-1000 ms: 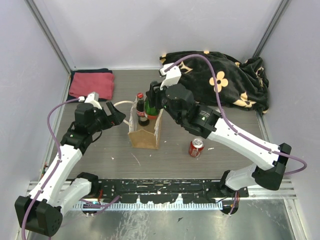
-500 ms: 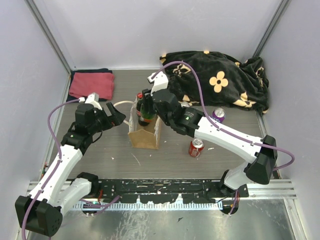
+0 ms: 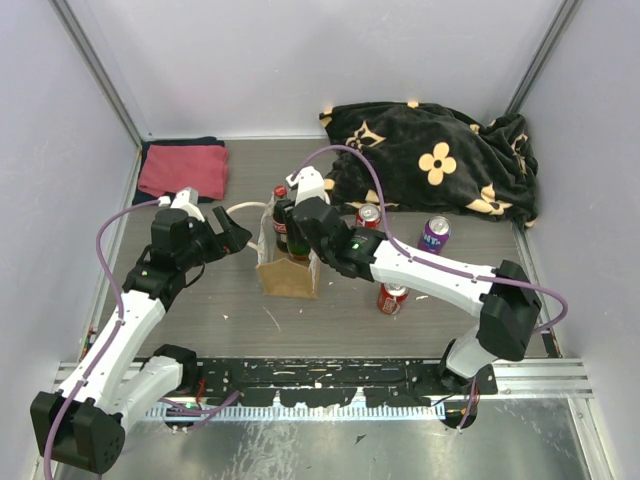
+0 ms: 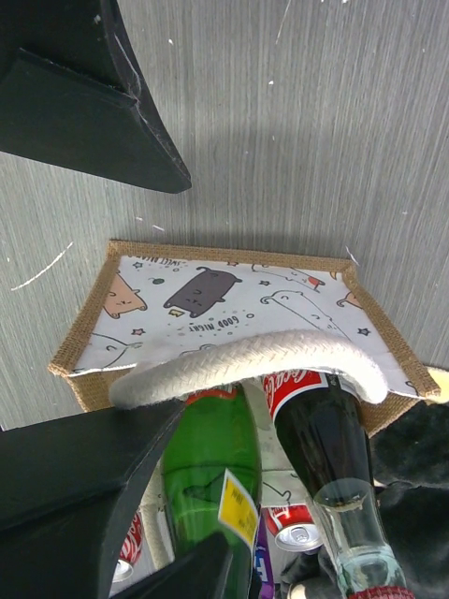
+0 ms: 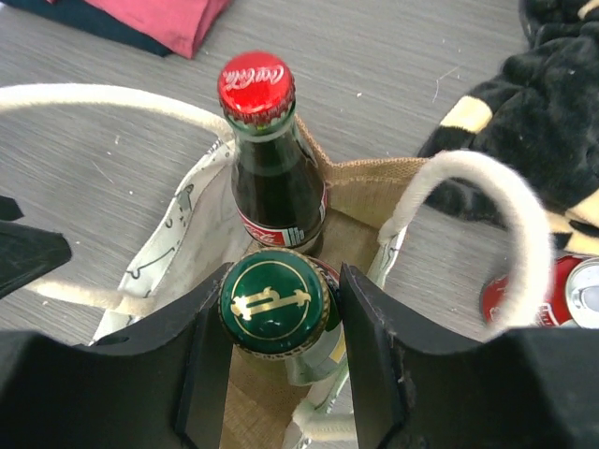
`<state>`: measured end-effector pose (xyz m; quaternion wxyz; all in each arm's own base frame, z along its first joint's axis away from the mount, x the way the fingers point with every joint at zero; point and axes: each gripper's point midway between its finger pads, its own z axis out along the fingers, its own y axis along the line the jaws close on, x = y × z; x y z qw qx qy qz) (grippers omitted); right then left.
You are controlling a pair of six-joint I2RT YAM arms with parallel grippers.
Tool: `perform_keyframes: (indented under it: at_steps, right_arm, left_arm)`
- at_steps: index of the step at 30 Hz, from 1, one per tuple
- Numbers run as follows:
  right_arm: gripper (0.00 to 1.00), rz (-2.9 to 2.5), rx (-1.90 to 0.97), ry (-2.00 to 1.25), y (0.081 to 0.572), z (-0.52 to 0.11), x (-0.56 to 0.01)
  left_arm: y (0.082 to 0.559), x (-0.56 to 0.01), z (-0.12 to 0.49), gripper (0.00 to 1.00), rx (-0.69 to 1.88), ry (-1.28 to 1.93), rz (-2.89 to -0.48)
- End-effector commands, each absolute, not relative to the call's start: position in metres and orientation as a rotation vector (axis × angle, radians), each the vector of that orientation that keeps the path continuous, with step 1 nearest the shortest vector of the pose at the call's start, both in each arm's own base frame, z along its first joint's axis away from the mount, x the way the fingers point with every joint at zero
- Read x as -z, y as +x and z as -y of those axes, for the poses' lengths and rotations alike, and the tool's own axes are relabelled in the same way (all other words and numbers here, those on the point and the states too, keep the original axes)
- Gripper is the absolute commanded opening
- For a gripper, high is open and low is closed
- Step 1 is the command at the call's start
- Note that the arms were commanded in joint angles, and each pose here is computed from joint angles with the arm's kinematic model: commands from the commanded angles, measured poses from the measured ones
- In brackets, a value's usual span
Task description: Place the beverage into the canvas bag
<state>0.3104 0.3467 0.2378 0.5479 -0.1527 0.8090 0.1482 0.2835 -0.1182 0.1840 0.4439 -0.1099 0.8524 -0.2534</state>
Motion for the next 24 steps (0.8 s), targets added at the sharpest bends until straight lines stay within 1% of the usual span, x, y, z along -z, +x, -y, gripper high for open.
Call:
perform_keyframes:
  at_steps: [1,10,24]
  right_arm:
    - [0.01,-1.71,-0.487,-0.187,0.331,-0.358,-0.303]
    - [0.01,-1.743,-0.42,-0.172,0.353,-0.345,-0.27]
    - [0.01,-1.761,-0.365,-0.228,0.36,-0.344,-0.223]
  left_arm:
    - [0.282,-0.184,0.119,0.98,0.646,-0.26,-2.099]
    - [0.282,-0.182,0.12,0.98,0.646,-0.257,-2.103]
    - [0.285,-0.178,0.121,0.98,0.649,-0.261,-2.113]
